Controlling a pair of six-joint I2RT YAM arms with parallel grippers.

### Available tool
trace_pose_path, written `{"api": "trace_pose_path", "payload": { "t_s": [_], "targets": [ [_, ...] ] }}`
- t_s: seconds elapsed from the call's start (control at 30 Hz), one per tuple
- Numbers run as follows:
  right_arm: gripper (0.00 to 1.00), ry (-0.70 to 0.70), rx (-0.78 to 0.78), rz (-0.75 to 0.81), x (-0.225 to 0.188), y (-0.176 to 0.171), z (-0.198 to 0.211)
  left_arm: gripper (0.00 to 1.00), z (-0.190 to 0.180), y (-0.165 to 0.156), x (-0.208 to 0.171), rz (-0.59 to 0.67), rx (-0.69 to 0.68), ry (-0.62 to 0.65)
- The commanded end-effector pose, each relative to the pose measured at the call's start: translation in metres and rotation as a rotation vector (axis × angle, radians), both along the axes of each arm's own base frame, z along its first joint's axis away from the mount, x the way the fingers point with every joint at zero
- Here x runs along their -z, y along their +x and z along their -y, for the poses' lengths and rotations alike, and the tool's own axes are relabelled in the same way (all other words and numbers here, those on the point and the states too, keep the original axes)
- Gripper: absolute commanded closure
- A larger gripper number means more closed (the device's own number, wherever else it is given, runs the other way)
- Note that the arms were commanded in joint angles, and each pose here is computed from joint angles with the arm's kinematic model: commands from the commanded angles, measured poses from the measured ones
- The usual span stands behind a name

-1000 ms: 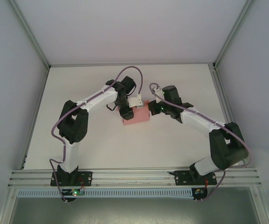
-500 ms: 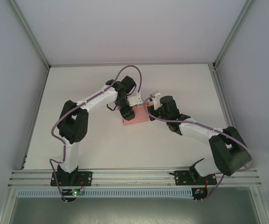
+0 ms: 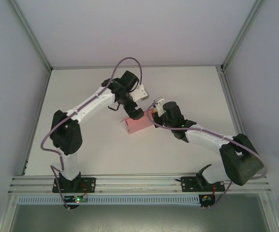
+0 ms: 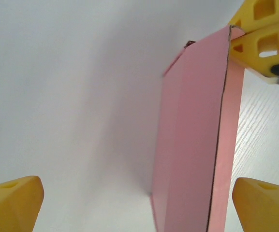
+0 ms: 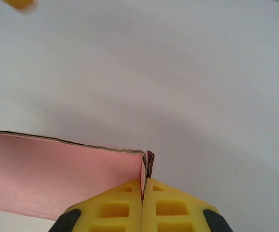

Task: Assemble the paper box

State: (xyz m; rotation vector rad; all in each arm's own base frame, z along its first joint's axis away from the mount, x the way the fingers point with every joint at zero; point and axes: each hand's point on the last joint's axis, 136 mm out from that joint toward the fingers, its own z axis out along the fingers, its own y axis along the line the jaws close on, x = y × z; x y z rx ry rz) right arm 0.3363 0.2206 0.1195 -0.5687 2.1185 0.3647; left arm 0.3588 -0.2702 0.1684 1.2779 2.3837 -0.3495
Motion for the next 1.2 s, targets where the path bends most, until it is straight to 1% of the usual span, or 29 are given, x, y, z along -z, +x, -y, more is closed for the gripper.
{"api": "trace_pose_path", "payload": {
  "t_s": [0.0, 0.07, 0.1, 0.2, 0.27, 0.3, 0.37, 0.43, 0.47, 0.53, 0.57, 0.6, 0.7, 0.8, 0.87, 0.97, 1.0, 1.07, 1.1, 1.13, 1.17],
  "targets": [
    [1.00, -0.066, 0.037, -0.110, 0.025, -0.007, 0.005, 0.00, -0.029, -0.005, -0.012, 0.041, -0.178, 0.062],
    [1.00, -0.080, 0.051, -0.124, 0.025, -0.007, 0.005, 0.01, -0.043, -0.016, -0.012, 0.030, -0.260, 0.065],
    [1.00, -0.085, 0.048, -0.119, 0.023, -0.008, 0.004, 0.04, -0.046, -0.026, -0.010, 0.004, -0.282, 0.059],
    [1.00, -0.094, 0.059, -0.131, 0.022, -0.007, 0.004, 0.15, -0.051, -0.051, -0.001, -0.053, -0.322, 0.052],
    [1.00, -0.098, 0.046, -0.135, 0.022, -0.009, 0.002, 0.23, -0.053, -0.062, 0.007, -0.085, -0.346, 0.057],
    [1.00, -0.097, 0.028, -0.133, 0.022, -0.011, 0.000, 0.25, -0.052, -0.064, 0.011, -0.094, -0.352, 0.048],
    [1.00, -0.097, 0.023, -0.127, 0.022, -0.012, -0.001, 0.36, -0.049, -0.061, 0.016, -0.096, -0.363, 0.036],
    [1.00, -0.110, 0.014, -0.132, 0.024, -0.012, -0.001, 0.49, -0.045, -0.060, 0.019, -0.138, -0.381, 0.038],
    [1.00, -0.114, 0.014, -0.131, 0.024, -0.012, -0.001, 0.58, -0.044, -0.060, 0.019, -0.156, -0.389, 0.044],
    [1.00, -0.120, 0.010, -0.126, 0.024, -0.013, 0.000, 0.80, -0.044, -0.055, 0.021, -0.151, -0.400, 0.063],
    [1.00, -0.117, 0.017, -0.122, 0.023, -0.013, 0.001, 0.89, -0.043, -0.050, 0.019, -0.139, -0.407, 0.059],
    [1.00, -0.121, 0.014, -0.121, 0.023, -0.013, 0.001, 0.93, -0.042, -0.048, 0.018, -0.140, -0.420, 0.054],
    [1.00, -0.128, 0.034, -0.108, 0.021, -0.014, 0.006, 0.91, -0.042, -0.053, 0.021, -0.183, -0.433, 0.070],
    [1.00, -0.121, 0.029, -0.103, 0.022, -0.016, 0.006, 0.92, -0.049, -0.053, 0.028, -0.178, -0.450, 0.107],
    [1.00, -0.114, 0.017, -0.099, 0.024, -0.019, 0.004, 1.00, -0.049, -0.050, 0.029, -0.186, -0.481, 0.111],
    [1.00, -0.144, 0.019, -0.077, 0.027, -0.021, 0.004, 1.00, -0.041, -0.041, 0.022, -0.210, -0.576, 0.061],
    [1.00, -0.160, 0.013, -0.068, 0.028, -0.023, 0.003, 1.00, -0.036, -0.038, 0.019, -0.240, -0.612, 0.024],
    [1.00, -0.193, 0.020, -0.042, 0.031, -0.026, 0.003, 1.00, -0.022, -0.037, 0.017, -0.359, -0.703, -0.060],
    [1.00, -0.201, 0.018, -0.035, 0.033, -0.028, 0.003, 1.00, -0.015, -0.039, 0.017, -0.432, -0.717, -0.098],
    [1.00, -0.200, 0.019, -0.024, 0.033, -0.030, 0.001, 1.00, -0.010, -0.041, 0.016, -0.489, -0.740, -0.114],
    [1.00, -0.197, 0.025, -0.017, 0.035, -0.032, 0.001, 1.00, -0.007, -0.040, 0.016, -0.520, -0.755, -0.122]
  ]
}}
